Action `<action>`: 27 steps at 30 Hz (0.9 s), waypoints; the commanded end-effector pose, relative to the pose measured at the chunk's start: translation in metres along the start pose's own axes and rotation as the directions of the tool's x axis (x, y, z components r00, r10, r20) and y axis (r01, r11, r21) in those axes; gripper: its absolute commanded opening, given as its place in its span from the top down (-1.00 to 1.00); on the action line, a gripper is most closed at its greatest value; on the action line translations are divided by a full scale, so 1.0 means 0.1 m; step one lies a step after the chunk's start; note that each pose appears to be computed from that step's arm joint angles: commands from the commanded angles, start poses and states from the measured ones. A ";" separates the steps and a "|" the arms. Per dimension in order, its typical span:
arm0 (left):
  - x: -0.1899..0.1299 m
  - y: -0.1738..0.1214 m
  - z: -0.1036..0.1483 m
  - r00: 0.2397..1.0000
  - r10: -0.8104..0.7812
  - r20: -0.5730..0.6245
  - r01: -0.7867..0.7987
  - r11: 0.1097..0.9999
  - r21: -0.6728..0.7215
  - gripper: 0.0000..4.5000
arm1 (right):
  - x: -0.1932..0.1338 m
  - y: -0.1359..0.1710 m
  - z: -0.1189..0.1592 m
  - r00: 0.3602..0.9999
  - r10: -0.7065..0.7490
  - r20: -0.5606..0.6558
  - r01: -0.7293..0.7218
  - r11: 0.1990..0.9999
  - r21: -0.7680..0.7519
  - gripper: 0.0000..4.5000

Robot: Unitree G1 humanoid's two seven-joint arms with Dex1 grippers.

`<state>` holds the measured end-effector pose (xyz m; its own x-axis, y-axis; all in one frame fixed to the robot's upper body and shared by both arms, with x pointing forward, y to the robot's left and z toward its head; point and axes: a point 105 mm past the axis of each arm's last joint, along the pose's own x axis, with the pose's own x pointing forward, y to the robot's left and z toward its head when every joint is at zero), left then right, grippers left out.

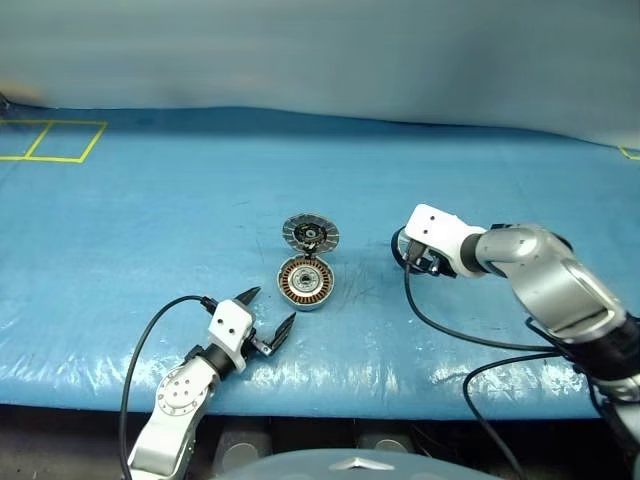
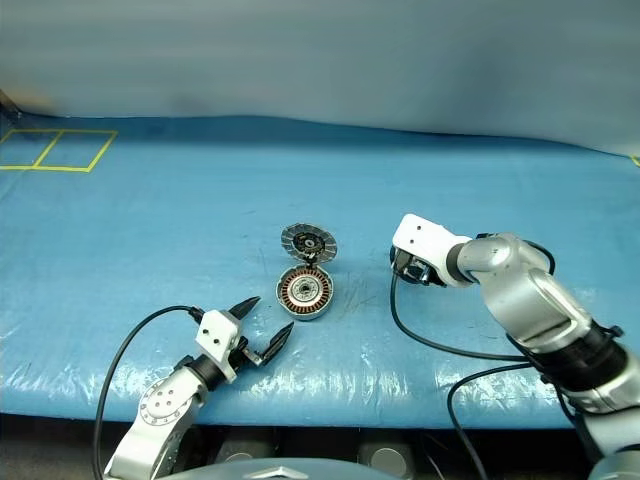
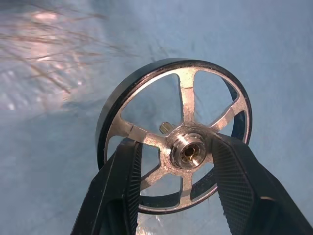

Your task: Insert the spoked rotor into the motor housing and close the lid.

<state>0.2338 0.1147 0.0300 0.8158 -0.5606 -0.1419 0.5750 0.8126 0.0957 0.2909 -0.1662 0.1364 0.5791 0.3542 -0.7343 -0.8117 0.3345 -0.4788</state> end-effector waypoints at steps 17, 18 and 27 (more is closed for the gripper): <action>-0.01 0.05 0.12 0.999 0.000 0.039 -0.002 0.999 0.040 -1.00 | 0.24 0.65 1.27 0.873 0.178 0.454 -0.097 0.976 -0.196 0.19; -0.01 0.05 0.13 0.999 -0.001 0.045 -0.001 0.999 0.039 -1.00 | 0.29 0.64 1.29 0.876 0.167 0.452 -0.086 0.977 -0.195 0.19; -0.02 0.02 0.16 0.998 -0.011 0.057 0.009 0.999 0.040 -1.00 | 0.57 0.54 1.31 0.909 0.107 0.402 -0.025 0.978 -0.205 0.19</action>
<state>0.2333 0.1178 0.0313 0.8116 -0.5661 -0.1443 0.5817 0.8060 0.1093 0.2875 -0.0164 0.1197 0.4465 0.6954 -0.5631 -0.8559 0.1484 -0.4954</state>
